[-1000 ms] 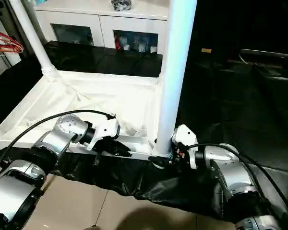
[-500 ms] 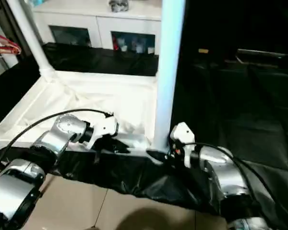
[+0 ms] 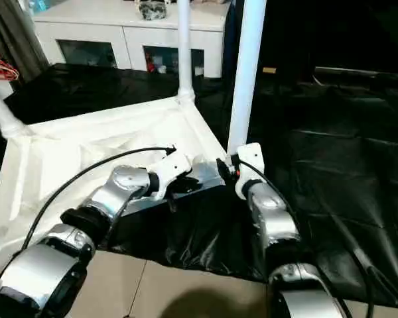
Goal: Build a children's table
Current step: Rotate leg to tighten
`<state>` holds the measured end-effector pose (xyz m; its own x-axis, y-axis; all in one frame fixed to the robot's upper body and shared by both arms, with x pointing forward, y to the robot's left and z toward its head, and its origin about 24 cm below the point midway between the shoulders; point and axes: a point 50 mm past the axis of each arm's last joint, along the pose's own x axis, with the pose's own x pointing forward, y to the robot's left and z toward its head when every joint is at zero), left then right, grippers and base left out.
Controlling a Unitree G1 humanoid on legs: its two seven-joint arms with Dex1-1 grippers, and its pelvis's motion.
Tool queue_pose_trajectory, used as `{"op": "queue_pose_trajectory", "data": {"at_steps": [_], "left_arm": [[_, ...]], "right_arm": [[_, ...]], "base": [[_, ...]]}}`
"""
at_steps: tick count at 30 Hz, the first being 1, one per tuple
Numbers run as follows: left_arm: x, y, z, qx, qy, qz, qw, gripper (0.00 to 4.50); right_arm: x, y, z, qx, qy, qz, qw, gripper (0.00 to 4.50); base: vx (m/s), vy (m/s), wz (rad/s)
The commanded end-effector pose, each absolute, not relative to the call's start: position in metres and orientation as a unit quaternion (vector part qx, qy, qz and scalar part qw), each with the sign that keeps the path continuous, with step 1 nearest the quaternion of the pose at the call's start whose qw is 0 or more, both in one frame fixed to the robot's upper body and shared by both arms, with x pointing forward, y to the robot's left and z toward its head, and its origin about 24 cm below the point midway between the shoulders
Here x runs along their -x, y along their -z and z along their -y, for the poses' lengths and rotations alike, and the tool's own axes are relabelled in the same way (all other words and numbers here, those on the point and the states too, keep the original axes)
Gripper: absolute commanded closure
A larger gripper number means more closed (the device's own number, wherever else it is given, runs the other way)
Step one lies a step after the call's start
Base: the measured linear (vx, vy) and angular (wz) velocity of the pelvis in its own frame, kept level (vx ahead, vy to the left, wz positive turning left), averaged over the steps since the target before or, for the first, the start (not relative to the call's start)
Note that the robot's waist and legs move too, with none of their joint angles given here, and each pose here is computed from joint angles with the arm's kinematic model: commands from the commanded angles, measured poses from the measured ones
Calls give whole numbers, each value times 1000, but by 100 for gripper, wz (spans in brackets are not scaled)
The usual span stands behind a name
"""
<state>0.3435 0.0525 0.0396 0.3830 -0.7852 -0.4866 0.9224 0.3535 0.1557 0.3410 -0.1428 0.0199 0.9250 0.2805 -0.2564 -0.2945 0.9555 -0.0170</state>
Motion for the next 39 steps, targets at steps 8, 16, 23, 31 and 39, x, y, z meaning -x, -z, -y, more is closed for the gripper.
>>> {"op": "queue_pose_trajectory", "data": {"at_steps": [8, 16, 23, 31, 39], "left_arm": [[-332, -51, -26, -203, 601, -112, 765, 450], [-328, -49, -56, -211, 644, -118, 726, 450], [-325, -49, -72, -214, 673, -133, 695, 450], [-322, -52, -95, -230, 708, -158, 649, 450], [-322, -55, -103, -233, 724, -177, 625, 450]], "right_arm": [[-324, 3, 113, -10, -235, -159, 959, 59], [-303, -3, 126, 25, -378, -127, 917, 23], [-285, -11, 138, 25, -481, -115, 869, 23], [-264, -19, 153, 52, -595, -142, 790, 23], [-253, -29, 153, 39, -653, -161, 739, 77]], "base": [[0, 0, 0], [0, 0, 0], [0, 0, 0], [0, 0, 0], [0, 0, 0]]}}
